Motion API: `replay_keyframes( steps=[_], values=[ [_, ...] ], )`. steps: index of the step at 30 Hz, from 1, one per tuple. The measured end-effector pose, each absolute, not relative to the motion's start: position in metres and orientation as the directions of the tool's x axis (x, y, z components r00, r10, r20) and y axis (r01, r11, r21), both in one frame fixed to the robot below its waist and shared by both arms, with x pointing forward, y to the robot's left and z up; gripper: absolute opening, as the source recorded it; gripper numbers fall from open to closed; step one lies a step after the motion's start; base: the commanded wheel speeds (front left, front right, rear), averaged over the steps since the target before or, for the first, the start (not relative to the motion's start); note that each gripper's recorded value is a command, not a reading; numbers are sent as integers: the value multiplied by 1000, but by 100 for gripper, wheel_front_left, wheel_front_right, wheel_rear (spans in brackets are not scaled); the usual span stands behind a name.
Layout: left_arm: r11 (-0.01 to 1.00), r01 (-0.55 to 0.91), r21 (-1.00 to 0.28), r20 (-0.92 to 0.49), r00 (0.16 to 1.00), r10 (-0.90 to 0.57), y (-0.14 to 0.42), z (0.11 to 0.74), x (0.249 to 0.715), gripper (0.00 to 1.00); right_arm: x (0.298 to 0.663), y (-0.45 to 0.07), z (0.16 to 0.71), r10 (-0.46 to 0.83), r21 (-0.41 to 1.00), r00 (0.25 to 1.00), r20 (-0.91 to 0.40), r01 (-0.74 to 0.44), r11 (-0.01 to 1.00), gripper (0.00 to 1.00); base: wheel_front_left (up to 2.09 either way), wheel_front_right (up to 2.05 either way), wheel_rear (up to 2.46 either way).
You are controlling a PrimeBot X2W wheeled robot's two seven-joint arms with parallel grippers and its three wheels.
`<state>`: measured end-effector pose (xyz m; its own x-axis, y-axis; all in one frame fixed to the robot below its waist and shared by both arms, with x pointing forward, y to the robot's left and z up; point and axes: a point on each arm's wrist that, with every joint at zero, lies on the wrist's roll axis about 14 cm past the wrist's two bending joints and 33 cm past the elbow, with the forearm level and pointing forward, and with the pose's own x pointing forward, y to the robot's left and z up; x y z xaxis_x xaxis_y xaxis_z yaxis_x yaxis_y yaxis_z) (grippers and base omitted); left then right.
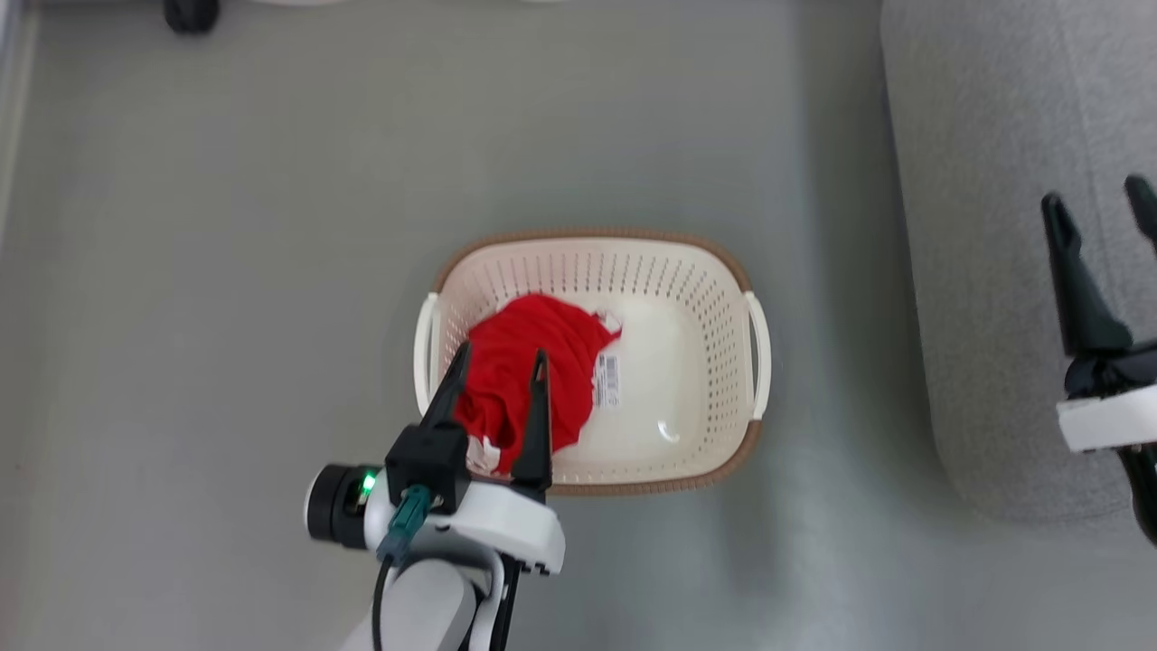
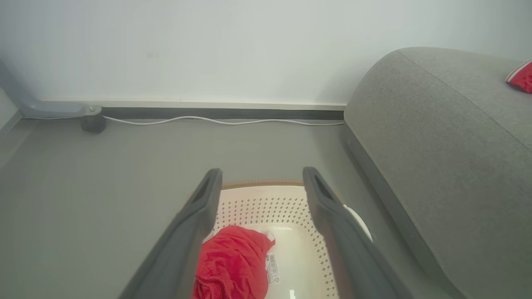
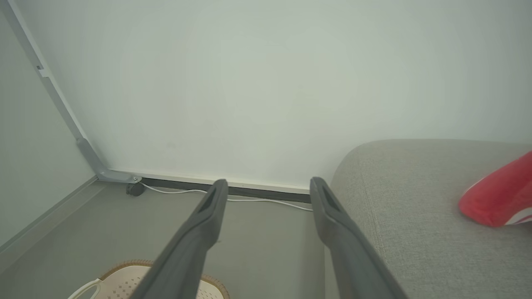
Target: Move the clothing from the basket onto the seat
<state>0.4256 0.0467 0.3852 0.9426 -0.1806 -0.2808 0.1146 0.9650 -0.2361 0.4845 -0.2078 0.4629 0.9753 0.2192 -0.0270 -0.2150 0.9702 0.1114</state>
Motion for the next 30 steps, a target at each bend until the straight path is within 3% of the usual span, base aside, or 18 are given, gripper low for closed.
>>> replay_keyframes(
  steps=[18,30],
  values=[
    [940,242,-239,-446,833,-327,-4,280,470,100,542,-202,413,249,145,968,-35,-242,960,100,0,0,0],
    [871,475,-125,-657,618,-432,-26,191,458,100,547,-204,387,255,154,964,-75,-242,958,100,0,0,0]
  ],
)
